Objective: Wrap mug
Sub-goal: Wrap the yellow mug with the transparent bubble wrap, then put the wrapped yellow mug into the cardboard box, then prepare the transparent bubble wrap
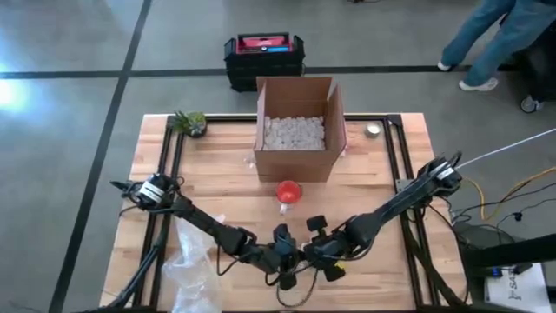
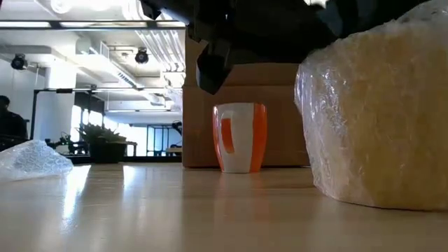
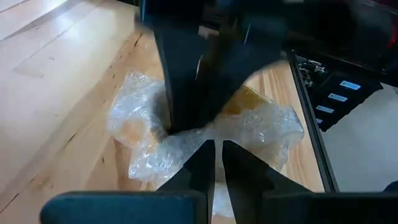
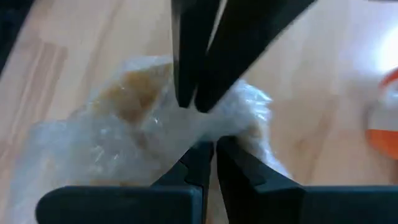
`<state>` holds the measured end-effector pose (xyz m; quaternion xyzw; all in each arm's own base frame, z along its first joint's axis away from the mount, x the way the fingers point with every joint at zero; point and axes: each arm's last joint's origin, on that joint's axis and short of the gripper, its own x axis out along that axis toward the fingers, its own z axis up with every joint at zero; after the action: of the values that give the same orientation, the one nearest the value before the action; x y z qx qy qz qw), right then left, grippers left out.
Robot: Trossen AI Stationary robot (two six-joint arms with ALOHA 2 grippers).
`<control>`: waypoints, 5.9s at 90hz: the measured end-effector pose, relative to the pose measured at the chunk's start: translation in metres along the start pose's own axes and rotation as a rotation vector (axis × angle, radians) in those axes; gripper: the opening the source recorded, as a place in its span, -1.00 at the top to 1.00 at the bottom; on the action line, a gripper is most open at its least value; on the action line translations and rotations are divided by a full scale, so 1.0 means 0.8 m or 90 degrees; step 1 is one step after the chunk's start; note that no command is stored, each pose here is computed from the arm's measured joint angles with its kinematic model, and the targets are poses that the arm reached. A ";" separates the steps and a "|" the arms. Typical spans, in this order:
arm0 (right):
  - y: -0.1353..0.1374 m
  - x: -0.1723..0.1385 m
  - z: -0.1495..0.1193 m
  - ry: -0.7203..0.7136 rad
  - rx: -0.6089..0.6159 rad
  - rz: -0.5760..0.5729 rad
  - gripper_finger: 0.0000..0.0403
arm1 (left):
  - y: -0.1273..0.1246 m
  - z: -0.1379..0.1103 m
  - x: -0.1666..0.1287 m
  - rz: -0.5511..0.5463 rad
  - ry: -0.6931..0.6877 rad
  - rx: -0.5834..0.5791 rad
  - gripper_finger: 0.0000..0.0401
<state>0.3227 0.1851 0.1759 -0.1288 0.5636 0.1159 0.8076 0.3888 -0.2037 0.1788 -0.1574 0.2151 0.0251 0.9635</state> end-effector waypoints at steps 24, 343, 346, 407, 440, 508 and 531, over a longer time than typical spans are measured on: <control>0.003 0.033 -0.003 0.039 -0.005 -0.010 0.93 | 0.000 0.000 0.000 0.000 0.000 0.001 0.90; -0.399 -0.240 -0.080 -0.227 0.362 -0.425 0.96 | -0.032 0.030 -0.065 -0.031 0.001 0.062 0.90; -0.403 -0.231 -0.081 -0.205 0.369 -0.417 0.96 | -0.032 0.030 -0.065 -0.031 0.001 0.063 0.90; -0.426 -0.126 -0.090 -0.036 0.504 -0.301 0.39 | -0.029 0.025 -0.065 -0.025 0.010 0.067 0.90; -0.418 -0.186 -0.088 -0.081 0.461 -0.395 -0.18 | -0.022 0.018 -0.062 -0.014 0.012 0.050 0.90; -0.259 -0.351 -0.083 -0.397 0.307 -0.130 -0.36 | -0.020 0.016 -0.062 -0.005 0.010 0.043 0.90; -0.162 -0.304 -0.074 -0.341 0.168 0.044 -0.24 | -0.027 0.031 -0.083 0.016 0.090 0.034 0.90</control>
<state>0.2314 0.0332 0.3954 0.0316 0.3450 0.0987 0.9329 0.3415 -0.2152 0.2344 -0.1305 0.2853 0.0203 0.9493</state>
